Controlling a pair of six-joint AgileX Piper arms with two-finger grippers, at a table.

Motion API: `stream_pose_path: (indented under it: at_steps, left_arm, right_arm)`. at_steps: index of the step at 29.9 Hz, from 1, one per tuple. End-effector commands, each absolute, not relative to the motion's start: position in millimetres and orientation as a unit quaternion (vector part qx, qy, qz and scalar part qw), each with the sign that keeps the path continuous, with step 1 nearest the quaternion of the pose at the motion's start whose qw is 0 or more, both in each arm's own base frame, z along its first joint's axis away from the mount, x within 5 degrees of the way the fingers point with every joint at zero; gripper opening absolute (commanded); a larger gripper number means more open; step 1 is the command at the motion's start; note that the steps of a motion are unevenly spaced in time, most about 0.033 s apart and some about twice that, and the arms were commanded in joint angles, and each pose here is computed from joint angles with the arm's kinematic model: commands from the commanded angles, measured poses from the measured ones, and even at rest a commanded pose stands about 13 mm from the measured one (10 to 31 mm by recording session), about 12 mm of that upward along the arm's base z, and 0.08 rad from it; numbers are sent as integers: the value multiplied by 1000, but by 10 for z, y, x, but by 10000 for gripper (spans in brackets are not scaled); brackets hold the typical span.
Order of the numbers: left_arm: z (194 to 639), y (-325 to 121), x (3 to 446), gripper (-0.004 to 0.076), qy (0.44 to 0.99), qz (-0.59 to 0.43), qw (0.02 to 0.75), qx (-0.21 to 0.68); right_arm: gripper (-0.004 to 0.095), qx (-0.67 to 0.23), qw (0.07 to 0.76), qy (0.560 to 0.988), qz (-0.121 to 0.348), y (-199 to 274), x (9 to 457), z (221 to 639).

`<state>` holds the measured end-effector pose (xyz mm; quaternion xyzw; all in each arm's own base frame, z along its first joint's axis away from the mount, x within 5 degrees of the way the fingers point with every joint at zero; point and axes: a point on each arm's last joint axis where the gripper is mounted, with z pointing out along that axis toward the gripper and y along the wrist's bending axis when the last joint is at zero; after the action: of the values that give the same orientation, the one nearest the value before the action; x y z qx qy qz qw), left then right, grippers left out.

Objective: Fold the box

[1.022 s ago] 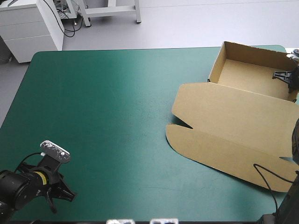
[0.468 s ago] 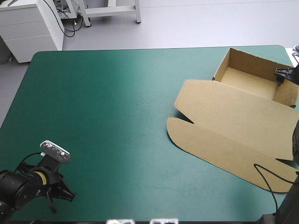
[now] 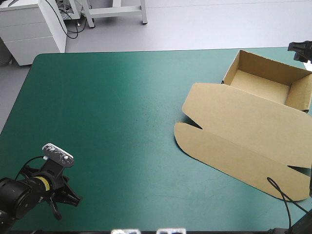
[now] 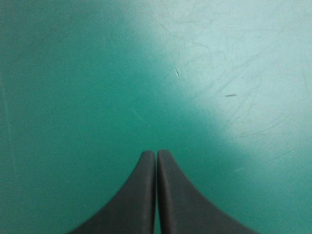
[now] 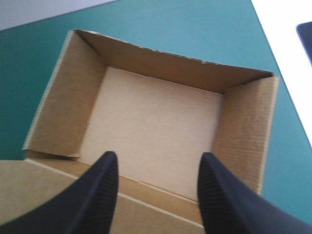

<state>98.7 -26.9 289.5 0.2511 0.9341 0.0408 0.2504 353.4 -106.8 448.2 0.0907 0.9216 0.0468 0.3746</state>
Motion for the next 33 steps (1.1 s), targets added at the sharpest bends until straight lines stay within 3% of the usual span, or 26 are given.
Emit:
stream_pose_path:
  at_steps: [1, 3, 4, 13, 21, 33]
  left_arm:
    - [2986, -294, 1030, -8, 925, 33, 286, 248]
    - [2990, -301, 1034, -8, 924, 30, 290, 247]
    - [2990, -303, 1034, -8, 924, 29, 290, 247]
    - [3025, -394, 1062, -8, 916, -20, 323, 236]
    - [3045, -403, 1085, -8, 910, -22, 339, 236]
    - [3031, -399, 1069, -8, 914, -21, 328, 239]
  right_arm:
    - [166, 46, 437, 894, 89, -819, 3168, 4886]
    - [-2, 25, 445, 888, 113, -720, 3053, 4926]
    - [-16, 19, 446, 886, 122, -683, 3006, 4932]
    - [-17, -48, 433, 888, 145, -369, 2382, 4701]
    - [-17, -114, 485, 845, 194, 18, 1711, 4607]
    - [-17, -111, 496, 841, 183, 288, 973, 4105]
